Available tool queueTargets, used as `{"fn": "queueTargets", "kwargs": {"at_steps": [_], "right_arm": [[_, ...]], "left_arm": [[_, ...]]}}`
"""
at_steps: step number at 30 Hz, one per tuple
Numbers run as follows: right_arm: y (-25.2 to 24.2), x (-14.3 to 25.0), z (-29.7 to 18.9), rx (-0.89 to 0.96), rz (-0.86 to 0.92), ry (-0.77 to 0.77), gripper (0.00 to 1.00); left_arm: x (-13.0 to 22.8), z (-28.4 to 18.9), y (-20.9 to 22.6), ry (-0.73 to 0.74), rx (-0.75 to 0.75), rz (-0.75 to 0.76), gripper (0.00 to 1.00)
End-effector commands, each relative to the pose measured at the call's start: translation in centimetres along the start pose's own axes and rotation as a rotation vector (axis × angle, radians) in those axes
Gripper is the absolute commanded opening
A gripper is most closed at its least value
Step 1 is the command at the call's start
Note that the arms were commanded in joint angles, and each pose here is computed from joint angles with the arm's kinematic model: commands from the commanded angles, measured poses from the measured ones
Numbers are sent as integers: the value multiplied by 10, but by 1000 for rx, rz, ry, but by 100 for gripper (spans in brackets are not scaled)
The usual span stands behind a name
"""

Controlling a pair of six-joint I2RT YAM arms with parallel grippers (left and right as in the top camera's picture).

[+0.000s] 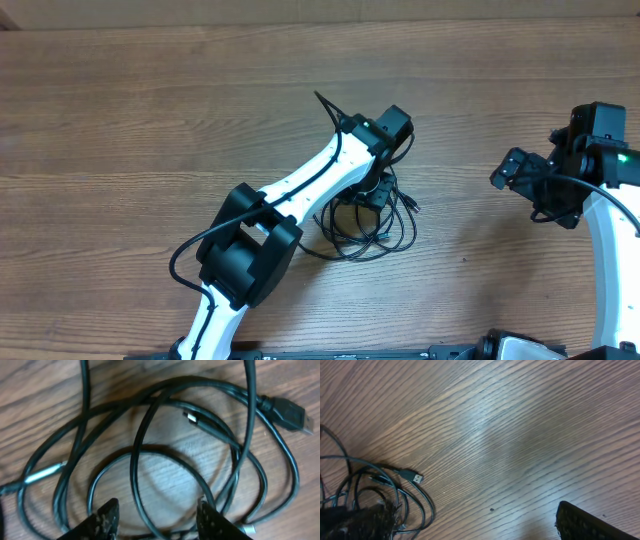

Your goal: Untangle cables

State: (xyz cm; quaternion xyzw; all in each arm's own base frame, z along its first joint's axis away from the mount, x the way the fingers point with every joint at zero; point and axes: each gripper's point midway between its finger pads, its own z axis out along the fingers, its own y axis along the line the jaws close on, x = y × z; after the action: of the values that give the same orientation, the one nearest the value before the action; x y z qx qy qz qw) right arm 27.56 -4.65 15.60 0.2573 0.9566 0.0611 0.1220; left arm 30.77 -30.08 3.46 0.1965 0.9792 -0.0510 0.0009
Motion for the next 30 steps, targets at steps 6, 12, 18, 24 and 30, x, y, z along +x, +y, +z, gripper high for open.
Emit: {"fn": "queueTargets", "kwargs": {"at_steps": [6,12,18,24,30], "right_arm": [[5,-6,-13,-31,3,-36,100],[5,-6,-13,-31,3,-36,100],[11,-5,-13,-64,1,-31,100],[72,7,-28,-427,-189,12,100],[114,24,-52,-703,-390,17,100]], "left_arm": [[16,39,0,36,36,-52,40],[1,9,-6,-7,57,-20,4],[-51,-124,-8,-245,109,31,4],[-72,-310,-5,-661,273,72,4],[-48,-423,1,-948,364,109,4]]}}
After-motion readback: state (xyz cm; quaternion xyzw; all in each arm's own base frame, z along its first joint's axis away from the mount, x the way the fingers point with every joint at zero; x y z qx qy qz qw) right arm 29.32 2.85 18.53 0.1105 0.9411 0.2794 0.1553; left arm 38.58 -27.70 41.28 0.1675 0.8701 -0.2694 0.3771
